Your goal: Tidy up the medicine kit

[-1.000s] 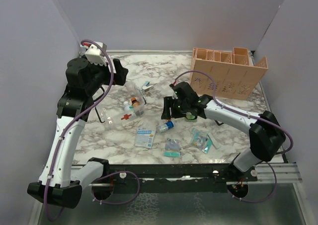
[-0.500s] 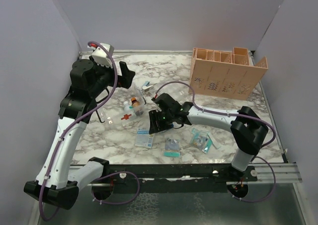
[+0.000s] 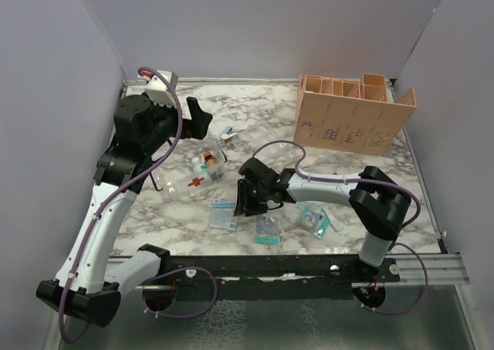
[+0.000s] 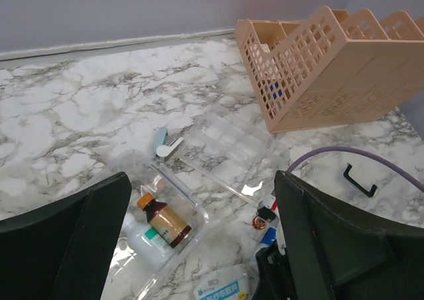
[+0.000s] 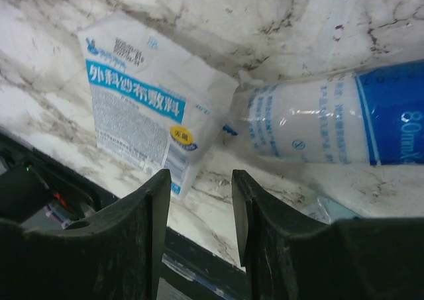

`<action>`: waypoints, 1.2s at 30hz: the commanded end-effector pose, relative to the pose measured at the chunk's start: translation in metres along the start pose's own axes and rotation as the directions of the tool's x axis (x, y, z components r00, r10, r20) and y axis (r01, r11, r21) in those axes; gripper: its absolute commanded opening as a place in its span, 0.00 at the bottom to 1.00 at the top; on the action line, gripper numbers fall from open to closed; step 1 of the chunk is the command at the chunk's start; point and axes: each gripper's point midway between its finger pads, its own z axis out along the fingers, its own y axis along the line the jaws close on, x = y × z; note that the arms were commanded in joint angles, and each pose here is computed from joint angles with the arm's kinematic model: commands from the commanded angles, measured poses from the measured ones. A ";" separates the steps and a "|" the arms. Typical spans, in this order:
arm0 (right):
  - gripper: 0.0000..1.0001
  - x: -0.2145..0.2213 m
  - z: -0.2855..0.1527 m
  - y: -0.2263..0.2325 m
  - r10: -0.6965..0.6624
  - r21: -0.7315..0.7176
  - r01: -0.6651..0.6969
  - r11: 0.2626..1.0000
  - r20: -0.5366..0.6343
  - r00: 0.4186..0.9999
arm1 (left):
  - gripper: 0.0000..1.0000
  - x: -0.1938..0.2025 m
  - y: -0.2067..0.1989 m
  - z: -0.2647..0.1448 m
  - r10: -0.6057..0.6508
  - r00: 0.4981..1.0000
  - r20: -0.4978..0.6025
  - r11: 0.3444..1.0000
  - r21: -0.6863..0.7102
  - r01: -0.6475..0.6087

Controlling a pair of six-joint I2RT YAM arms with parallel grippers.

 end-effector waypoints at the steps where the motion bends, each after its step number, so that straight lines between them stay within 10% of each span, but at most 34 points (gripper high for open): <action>1: 0.43 -0.013 0.016 -0.007 0.100 0.095 -0.106 0.990 0.074 0.992 | 0.92 -0.028 -0.017 -0.008 -0.022 0.996 0.084 0.998 0.055 0.017; 9: 0.39 -0.022 0.035 0.006 0.087 0.054 -0.091 0.994 0.077 0.993 | 0.92 -0.047 -0.036 -0.012 -0.019 0.991 0.131 0.992 0.126 0.003; 16: 0.01 -0.037 0.028 0.021 0.050 -0.014 -0.049 0.999 0.144 0.988 | 0.91 -0.043 -0.036 0.000 -0.036 0.994 0.106 0.992 0.125 0.023; 36: 0.01 -0.081 -0.192 0.017 -0.019 -0.060 0.069 0.996 0.602 0.798 | 0.85 0.018 -0.092 0.035 -0.221 0.957 -0.190 0.863 0.419 0.282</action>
